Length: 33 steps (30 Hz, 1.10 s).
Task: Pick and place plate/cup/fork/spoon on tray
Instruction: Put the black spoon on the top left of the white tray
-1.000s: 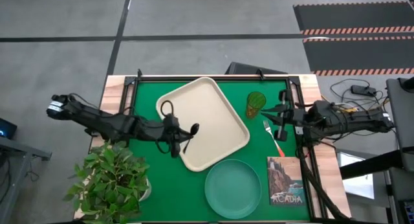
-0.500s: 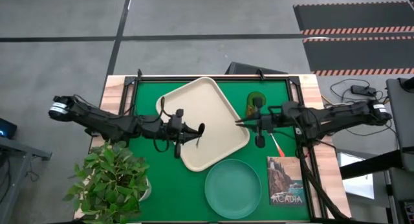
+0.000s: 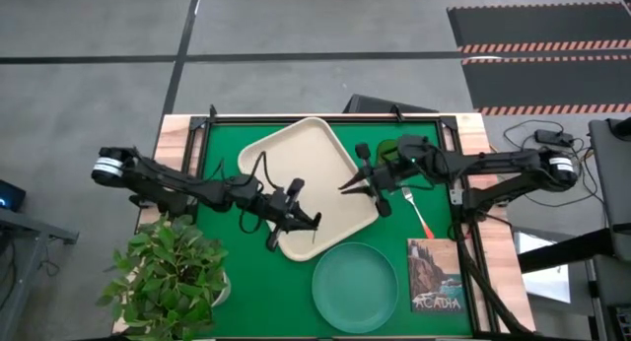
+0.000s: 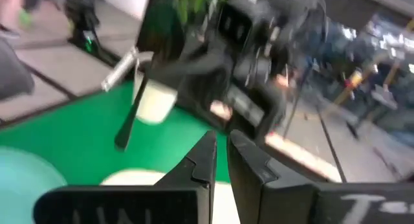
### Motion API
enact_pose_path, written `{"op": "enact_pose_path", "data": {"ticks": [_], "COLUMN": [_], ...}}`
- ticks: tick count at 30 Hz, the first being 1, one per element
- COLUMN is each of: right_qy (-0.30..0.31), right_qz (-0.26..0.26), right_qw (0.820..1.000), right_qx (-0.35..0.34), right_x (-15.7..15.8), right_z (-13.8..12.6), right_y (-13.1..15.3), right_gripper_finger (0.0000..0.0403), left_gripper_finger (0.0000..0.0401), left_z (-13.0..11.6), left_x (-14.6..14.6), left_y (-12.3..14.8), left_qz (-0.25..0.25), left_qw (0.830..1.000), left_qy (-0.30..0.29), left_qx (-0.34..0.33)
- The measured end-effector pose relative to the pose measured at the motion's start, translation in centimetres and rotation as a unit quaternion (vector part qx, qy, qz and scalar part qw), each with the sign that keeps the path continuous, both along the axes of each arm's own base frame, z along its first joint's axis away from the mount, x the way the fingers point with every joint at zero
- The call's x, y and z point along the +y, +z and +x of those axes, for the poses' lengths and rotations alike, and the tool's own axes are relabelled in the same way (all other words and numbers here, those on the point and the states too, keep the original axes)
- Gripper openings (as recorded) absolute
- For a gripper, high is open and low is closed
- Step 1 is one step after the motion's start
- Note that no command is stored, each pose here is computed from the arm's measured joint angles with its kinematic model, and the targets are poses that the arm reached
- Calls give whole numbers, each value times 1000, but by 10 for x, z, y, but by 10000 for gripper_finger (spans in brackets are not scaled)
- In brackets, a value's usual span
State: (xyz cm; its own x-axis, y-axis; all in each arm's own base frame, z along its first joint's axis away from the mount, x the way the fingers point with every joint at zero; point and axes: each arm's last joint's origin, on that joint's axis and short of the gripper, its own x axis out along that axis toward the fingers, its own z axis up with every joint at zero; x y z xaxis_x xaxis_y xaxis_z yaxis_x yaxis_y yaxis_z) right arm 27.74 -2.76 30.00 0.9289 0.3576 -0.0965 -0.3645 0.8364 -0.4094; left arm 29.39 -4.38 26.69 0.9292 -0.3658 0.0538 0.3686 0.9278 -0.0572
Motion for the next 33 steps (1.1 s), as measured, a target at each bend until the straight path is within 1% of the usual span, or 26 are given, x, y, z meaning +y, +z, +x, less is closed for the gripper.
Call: {"op": "enact_pose_path", "data": {"ticks": [5,10,12,15,18,22,25,28,31,33], "right_qy": [34,40,42,42,48,97,110,128,183,220], "right_qz": [9,18,23,29,25,30,32,36,48,56], "right_qw": [999,999,999,999,999,995,993,991,982,974], "right_qx": [-1,-4,1,8,3,10,9,14,21,21], "right_x": [-9,-9,-9,-11,-11,-10,-11,-12,-11,-11], "right_z": [8,17,20,26,30,38,45,54,62,66], "right_y": [-8,-7,-7,-7,-5,-8,-6,-8,-10,-8], "right_gripper_finger": [27,28,36,63,104,159,193,214,221,218], "left_gripper_finger": [0,0,0,0,0,0,0,0,0,0], "left_z": [7,10,10,10,10,11,12,13,15,15], "left_x": [8,13,15,17,18,21,24,25,26,26], "left_y": [-9,-13,-14,-14,-14,-15,-17,-19,-20,-20], "left_qz": [2,2,2,2,1,1,1,1,1,1], "left_qw": [1000,1000,1000,1000,1000,999,999,999,999,999], "left_qy": [8,6,9,12,14,19,23,23,24,24], "left_qx": [14,24,26,27,27,28,31,34,33,31]}}
